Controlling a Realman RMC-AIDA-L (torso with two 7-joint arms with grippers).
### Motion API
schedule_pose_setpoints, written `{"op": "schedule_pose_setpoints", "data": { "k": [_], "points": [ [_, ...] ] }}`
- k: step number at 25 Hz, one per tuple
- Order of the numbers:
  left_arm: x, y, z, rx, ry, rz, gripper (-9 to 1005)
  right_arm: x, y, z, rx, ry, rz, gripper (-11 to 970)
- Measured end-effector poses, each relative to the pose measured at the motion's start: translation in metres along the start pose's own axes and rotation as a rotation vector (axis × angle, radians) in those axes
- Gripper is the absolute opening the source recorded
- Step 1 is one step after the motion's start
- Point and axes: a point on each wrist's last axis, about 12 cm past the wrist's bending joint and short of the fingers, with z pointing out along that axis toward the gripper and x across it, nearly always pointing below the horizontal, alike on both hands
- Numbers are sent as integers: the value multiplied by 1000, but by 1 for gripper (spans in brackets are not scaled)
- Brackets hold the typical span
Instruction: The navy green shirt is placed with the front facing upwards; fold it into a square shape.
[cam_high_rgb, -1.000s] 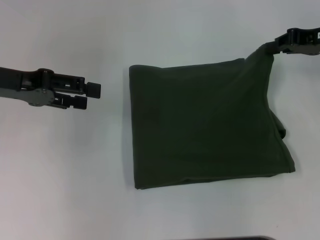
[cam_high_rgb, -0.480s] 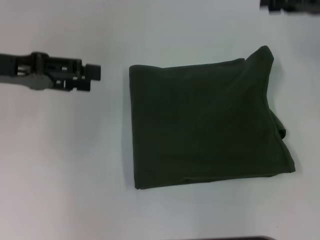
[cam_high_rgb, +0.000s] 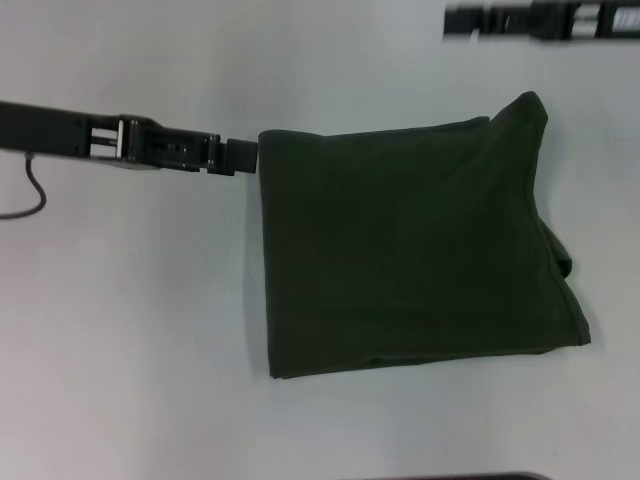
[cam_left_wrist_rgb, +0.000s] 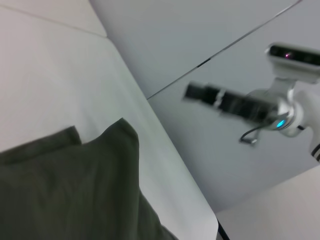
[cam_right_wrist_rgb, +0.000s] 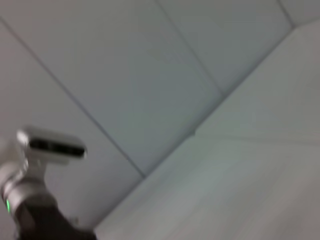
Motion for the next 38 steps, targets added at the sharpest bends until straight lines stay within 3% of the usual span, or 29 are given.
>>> {"op": "schedule_pose_setpoints", "data": {
  "k": [5,7,10,13,18,26,38],
  "points": [
    [22,13,-8,-38,-125,49,838,47,8,8,-61,11,-226,791],
    [30,17,-14,-61,-184,57,839,70,12,14,-75,2,-343,802],
    [41,23,-23,-94,-257,55,839,110,16,21,-95,35,-400,817],
    [49,26,-28,-107,-310,63,839,126,17,21,-106,41,-402,833],
    [53,28,-35,-121,-387,66,838,155,21,13,-113,36,-496,849],
    [55,29,-35,-124,-413,58,839,173,10,8,34,10,-467,848],
    [61,31,-35,-140,-426,43,838,165,-6,12,181,-37,-436,848]
  ]
}}
